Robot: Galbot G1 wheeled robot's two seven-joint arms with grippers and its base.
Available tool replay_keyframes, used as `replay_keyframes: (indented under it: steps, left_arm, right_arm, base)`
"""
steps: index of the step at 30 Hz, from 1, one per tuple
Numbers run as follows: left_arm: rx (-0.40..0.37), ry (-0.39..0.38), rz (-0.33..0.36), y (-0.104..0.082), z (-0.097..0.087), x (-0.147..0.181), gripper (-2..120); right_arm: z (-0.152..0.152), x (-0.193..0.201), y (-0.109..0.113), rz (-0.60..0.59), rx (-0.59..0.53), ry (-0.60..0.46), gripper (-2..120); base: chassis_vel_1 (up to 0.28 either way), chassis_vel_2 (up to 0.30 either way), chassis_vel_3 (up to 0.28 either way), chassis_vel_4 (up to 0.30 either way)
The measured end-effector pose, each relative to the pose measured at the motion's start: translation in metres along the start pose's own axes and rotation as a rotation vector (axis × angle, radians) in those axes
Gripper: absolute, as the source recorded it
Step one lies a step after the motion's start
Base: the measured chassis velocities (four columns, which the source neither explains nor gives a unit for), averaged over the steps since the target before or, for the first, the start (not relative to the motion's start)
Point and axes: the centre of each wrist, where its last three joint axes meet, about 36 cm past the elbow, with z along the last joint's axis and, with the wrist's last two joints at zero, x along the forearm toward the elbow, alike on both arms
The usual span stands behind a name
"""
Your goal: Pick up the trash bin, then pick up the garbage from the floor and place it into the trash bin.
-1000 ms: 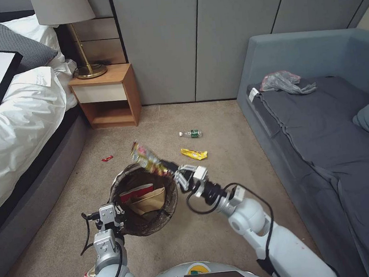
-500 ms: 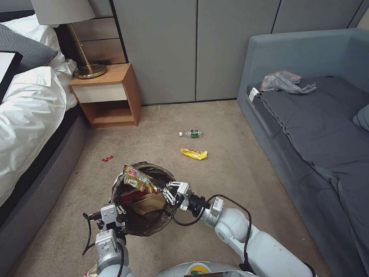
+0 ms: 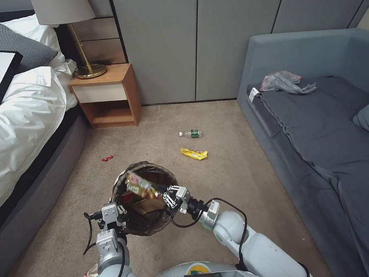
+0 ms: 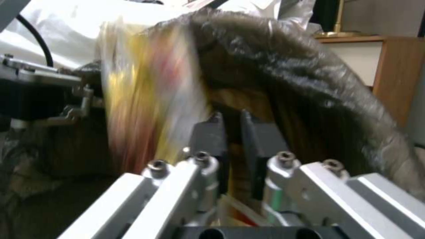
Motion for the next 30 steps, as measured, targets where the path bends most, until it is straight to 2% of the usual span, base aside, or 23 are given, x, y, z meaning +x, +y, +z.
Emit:
replay_keyframes:
  steps: [2,6,15,16,19,20,21,23,28,30]
  left_arm:
    - [0.001,-0.002,0.002,-0.001,0.0,0.0,0]
    - [0.003,-0.008,0.002,-0.001,-0.002,-0.002,0]
    - [0.005,-0.009,-0.001,-0.001,-0.003,-0.003,0]
    - [0.005,-0.009,-0.001,-0.001,-0.003,-0.003,0]
    - [0.003,-0.009,-0.001,0.0,-0.003,-0.003,0]
    - [0.003,-0.009,-0.001,0.0,-0.003,-0.003,0]
    - [0.001,-0.008,-0.001,0.001,-0.002,-0.004,0]
    - [0.0,-0.006,-0.001,0.002,-0.002,-0.005,0]
    - [0.001,-0.004,-0.005,0.004,-0.001,-0.008,0]
    - [0.003,-0.006,-0.015,0.008,-0.001,-0.011,0]
  right_arm:
    - [0.001,0.003,0.002,0.003,0.001,0.006,26]
    - [-0.001,0.006,0.004,0.007,0.003,0.006,36]
    - [-0.005,0.012,0.009,0.002,0.014,0.005,72]
    - [-0.005,0.012,0.009,0.002,0.014,0.005,72]
    - [-0.014,0.013,0.01,0.003,0.026,-0.013,85]
    - [-0.014,0.013,0.01,0.003,0.026,-0.013,85]
    - [-0.025,0.014,0.012,0.018,0.037,-0.039,92]
    - [-0.044,0.018,0.014,0.067,0.054,-0.076,99]
    - [-0.072,0.024,0.019,0.169,0.072,-0.128,100]
    - [-0.097,0.033,0.026,0.286,0.086,-0.162,100]
  base:
    - [0.0,0.0,0.0,0.0]
    - [0.0,0.0,0.0,0.0]
    - [0.0,0.0,0.0,0.0]
    - [0.0,0.0,0.0,0.0]
    - [0.0,0.0,0.0,0.0]
    - [0.0,0.0,0.0,0.0]
    - [0.0,0.0,0.0,0.0]
    - [0.0,0.0,0.0,0.0]
    - [0.0,0.0,0.0,0.0]
    - [0.0,0.0,0.0,0.0]
